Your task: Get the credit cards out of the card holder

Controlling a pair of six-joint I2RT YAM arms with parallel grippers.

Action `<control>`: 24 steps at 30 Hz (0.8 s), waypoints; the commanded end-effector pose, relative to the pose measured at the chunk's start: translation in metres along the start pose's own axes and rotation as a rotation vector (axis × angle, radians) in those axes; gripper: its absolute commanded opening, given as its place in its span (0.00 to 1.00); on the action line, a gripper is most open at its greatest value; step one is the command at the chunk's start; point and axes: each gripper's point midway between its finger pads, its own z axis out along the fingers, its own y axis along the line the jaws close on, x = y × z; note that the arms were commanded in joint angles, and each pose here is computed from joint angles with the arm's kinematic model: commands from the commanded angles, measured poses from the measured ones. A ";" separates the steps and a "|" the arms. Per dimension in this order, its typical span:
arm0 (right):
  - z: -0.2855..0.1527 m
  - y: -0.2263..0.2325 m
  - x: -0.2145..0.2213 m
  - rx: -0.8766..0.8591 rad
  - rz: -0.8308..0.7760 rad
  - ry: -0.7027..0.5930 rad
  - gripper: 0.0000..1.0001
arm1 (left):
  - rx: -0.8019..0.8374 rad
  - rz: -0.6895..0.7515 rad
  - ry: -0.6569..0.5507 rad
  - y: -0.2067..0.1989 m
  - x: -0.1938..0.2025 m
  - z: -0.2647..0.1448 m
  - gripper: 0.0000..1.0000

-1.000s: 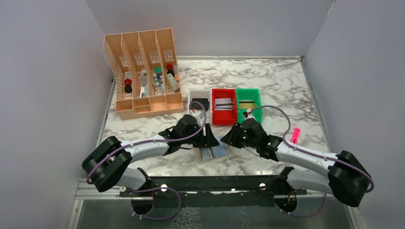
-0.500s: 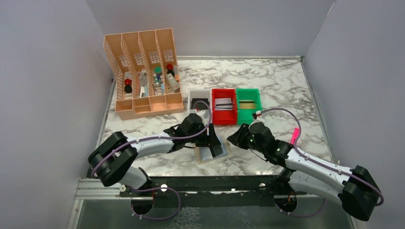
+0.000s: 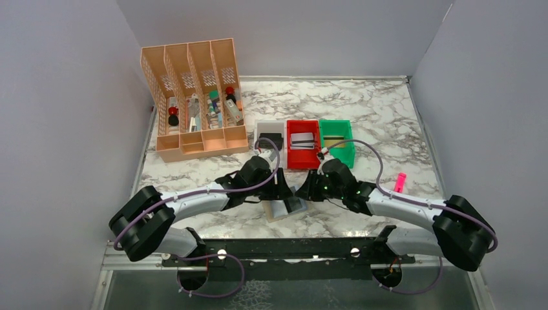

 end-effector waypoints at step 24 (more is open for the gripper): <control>0.023 -0.073 0.041 0.324 0.101 0.137 0.26 | -0.045 -0.113 0.025 0.023 0.020 0.018 0.59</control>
